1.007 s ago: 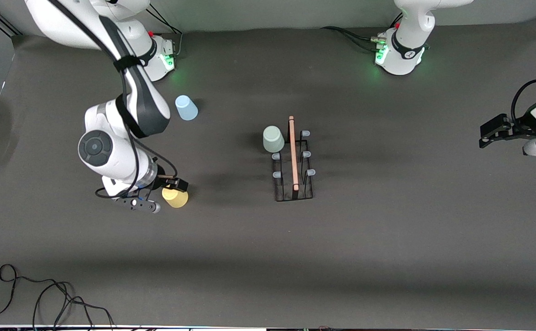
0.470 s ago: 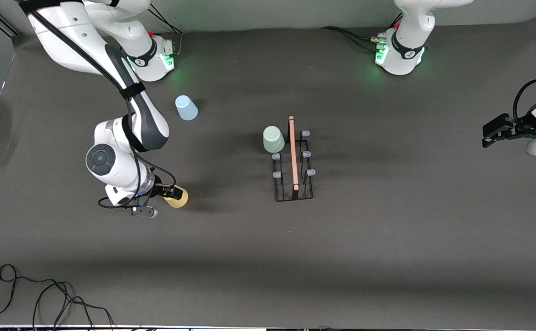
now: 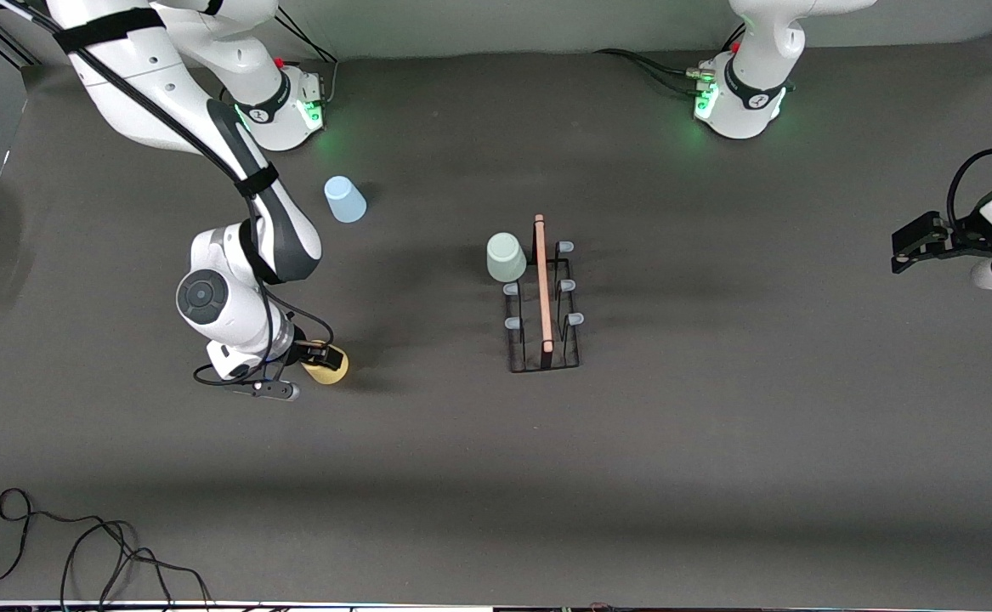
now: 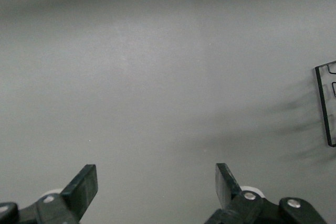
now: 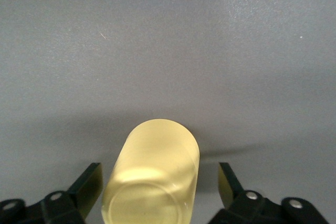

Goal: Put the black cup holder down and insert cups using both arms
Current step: 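Carry the yellow cup onto a rack peg with the right gripper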

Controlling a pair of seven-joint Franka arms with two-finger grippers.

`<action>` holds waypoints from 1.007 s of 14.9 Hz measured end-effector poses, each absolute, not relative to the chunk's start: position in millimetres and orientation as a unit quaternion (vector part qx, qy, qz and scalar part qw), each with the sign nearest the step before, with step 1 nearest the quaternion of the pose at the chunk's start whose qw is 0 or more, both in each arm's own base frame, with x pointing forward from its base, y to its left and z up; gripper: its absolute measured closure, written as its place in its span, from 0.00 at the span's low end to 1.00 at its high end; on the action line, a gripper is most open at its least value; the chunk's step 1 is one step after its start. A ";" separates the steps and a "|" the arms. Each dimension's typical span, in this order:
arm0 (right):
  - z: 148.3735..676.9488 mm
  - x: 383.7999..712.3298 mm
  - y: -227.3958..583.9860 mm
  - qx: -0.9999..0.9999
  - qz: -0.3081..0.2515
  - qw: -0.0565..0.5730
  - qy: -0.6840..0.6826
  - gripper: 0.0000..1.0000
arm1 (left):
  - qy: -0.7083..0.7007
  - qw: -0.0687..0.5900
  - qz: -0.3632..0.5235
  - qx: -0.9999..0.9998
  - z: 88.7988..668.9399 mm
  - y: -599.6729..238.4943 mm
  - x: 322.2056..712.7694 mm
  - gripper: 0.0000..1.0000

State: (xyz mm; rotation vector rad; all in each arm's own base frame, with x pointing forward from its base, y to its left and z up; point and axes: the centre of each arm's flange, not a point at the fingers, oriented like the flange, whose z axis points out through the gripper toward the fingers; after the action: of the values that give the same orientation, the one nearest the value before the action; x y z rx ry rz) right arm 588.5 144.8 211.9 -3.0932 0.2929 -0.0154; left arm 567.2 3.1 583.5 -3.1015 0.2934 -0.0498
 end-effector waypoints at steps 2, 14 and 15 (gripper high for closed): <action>206.0 585.4 144.4 -0.995 -0.005 0.017 0.094 0.15 | 0.096 0.012 -0.012 -0.995 580.6 1.0 567.4 0.00; 342.5 589.0 189.0 -0.988 0.024 0.075 0.132 0.31 | 0.091 0.012 -0.005 -0.996 576.5 -1.4 567.9 0.00; 358.1 588.0 203.6 -0.986 0.021 0.078 0.144 0.31 | 0.085 0.012 -0.006 -0.996 576.7 -1.4 568.1 0.00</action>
State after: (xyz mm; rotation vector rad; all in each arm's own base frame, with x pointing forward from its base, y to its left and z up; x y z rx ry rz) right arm 588.0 203.6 358.1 -2.9525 0.4313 0.0643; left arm 568.1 -1.4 576.7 -3.1071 0.2644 -0.0188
